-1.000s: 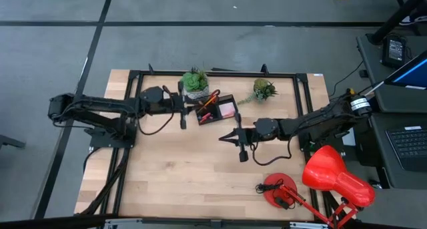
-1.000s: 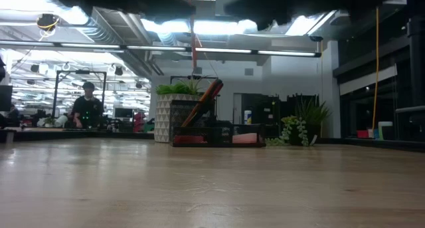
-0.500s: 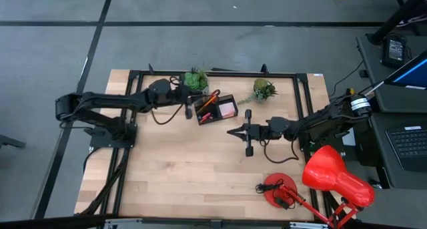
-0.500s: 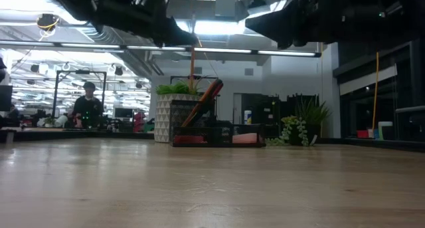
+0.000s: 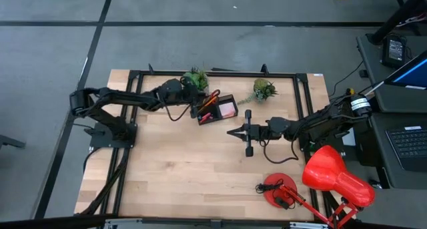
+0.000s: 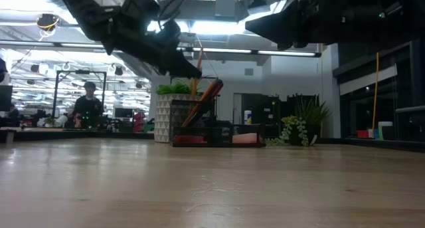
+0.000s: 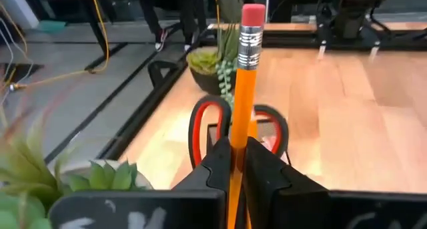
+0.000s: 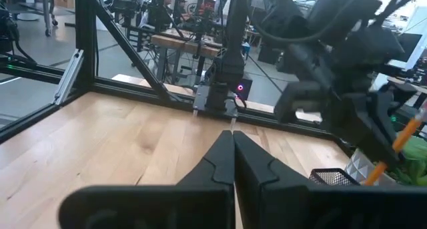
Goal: Pick and place office supplies into organizer
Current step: Put the orange pencil into the black desk organizer, then return to Home Position
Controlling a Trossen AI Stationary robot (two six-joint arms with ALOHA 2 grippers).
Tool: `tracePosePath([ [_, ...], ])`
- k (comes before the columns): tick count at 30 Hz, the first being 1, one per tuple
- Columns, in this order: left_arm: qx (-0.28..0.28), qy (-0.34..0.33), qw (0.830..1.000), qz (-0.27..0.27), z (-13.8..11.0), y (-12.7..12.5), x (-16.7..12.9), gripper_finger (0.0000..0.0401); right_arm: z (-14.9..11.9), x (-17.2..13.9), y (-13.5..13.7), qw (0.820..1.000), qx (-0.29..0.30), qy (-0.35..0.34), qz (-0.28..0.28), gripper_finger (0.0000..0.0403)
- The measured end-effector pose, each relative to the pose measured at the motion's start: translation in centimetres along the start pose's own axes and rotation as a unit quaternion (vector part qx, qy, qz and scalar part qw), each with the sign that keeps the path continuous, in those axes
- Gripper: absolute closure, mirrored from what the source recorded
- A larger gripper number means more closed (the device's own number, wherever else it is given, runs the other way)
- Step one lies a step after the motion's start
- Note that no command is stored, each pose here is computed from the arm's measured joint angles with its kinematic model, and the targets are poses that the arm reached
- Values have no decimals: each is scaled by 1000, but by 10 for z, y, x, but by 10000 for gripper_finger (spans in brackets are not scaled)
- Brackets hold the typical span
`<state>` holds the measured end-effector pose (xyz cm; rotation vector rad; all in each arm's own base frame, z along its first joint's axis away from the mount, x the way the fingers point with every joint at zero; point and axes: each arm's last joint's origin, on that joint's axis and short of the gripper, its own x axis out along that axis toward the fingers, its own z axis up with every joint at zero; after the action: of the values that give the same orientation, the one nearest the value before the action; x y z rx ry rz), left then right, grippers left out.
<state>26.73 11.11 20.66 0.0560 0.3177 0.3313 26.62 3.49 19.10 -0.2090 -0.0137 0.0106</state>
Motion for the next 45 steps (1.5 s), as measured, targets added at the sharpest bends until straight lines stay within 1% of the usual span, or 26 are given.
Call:
tracePosePath([
  [5, -23, 30, 999, -1, -14, 0, 11, 387, -1, 0, 0, 1000, -2, 3, 1, 401],
  [7, -27, 38, 999, -9, -18, -1, 13, 386, -1, 0, 0, 1000, -2, 4, 1, 401],
  [10, -31, 46, 998, -21, -22, -2, 16, 362, -1, 0, 0, 1000, -2, 6, 2, 401],
  [13, -33, 46, 998, -21, -23, -2, 16, 332, -1, 0, 0, 1000, -2, 7, 2, 401],
  [16, -33, 43, 998, -21, -22, -2, 16, 313, -1, 0, 0, 1000, -3, 7, 2, 401],
  [21, -31, 26, 999, -20, -17, -2, 14, 300, -1, 0, 0, 1000, -2, 7, 2, 401],
  [24, -28, 9, 999, -18, -8, -1, 8, 299, -1, 0, 0, 1000, -2, 7, 2, 401],
  [29, -14, -23, 1000, -14, 11, 1, -11, 304, -1, 0, 0, 1000, -2, 7, 2, 400],
  [33, -11, -36, 999, -13, 26, 1, -32, 318, -1, 0, 0, 1000, -1, 7, 2, 400],
  [35, -10, -38, 999, -15, 32, 1, -45, 330, -1, 0, 0, 1000, 3, 7, 2, 400],
  [40, -5, -39, 999, -33, 45, -8, -82, 366, 1, -1, -2, 999, 44, 2, -3, 400],
  [45, 21, -81, 995, -59, 59, -20, -117, 397, 12, -5, -12, 998, 63, -16, -16, 400],
])
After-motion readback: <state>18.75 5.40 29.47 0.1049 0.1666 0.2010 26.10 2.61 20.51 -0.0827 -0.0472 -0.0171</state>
